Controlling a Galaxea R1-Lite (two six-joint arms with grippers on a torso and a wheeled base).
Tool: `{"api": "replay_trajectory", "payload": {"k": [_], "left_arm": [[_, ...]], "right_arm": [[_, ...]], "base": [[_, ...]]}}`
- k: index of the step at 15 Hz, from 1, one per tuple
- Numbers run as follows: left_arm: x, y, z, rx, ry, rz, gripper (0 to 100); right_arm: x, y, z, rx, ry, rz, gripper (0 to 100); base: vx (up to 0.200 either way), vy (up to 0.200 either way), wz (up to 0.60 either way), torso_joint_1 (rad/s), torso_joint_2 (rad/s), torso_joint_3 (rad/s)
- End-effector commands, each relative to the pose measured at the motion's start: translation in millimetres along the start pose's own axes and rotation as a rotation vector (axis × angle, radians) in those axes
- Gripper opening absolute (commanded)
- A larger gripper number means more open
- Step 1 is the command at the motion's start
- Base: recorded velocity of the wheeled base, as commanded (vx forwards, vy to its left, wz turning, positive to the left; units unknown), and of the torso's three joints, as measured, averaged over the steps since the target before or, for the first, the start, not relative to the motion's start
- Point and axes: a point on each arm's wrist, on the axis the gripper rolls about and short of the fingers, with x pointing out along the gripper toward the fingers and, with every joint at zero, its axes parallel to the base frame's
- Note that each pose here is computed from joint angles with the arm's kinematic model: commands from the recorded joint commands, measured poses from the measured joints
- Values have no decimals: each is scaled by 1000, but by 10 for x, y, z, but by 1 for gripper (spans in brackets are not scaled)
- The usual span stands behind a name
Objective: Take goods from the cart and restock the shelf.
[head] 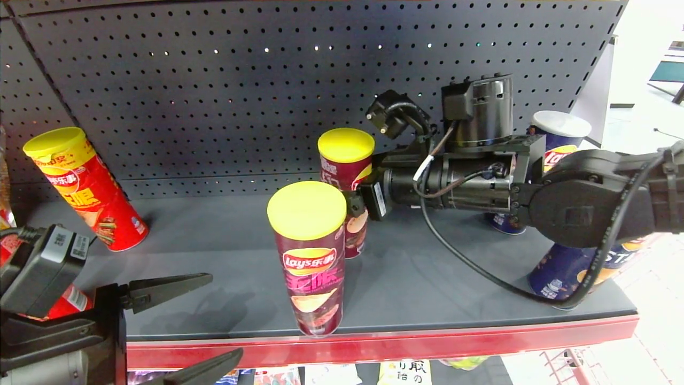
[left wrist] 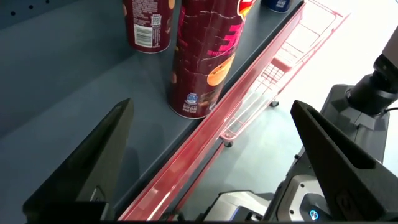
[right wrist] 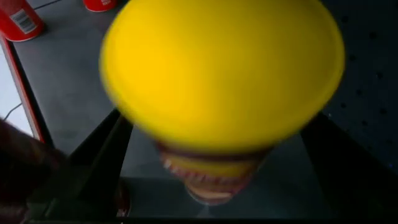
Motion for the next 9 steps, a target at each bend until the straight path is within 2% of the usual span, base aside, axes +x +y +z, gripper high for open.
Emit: {"api": "replay_trajectory", "payload": {"k": [1,5,7,9], "left_arm": [[8,4,-4,-2,3,0,100],[0,3,-61,-11,19,7,100],[-18,28,-136,-28,40,43,100],[-32,51,-133,-32,35,62,100]], "right_arm": [[-255,69,26,-2,-8,0,100],[-545,181,-65,-1,14,-2,100],[-691,243,-62,-6,9,-13,100],[-832,273,-85,-7,8,-20,100]], "base": [[0,0,0,0,0,0],[0,0,0,0,0,0],[0,0,0,0,0,0],[0,0,0,0,0,0]]}}
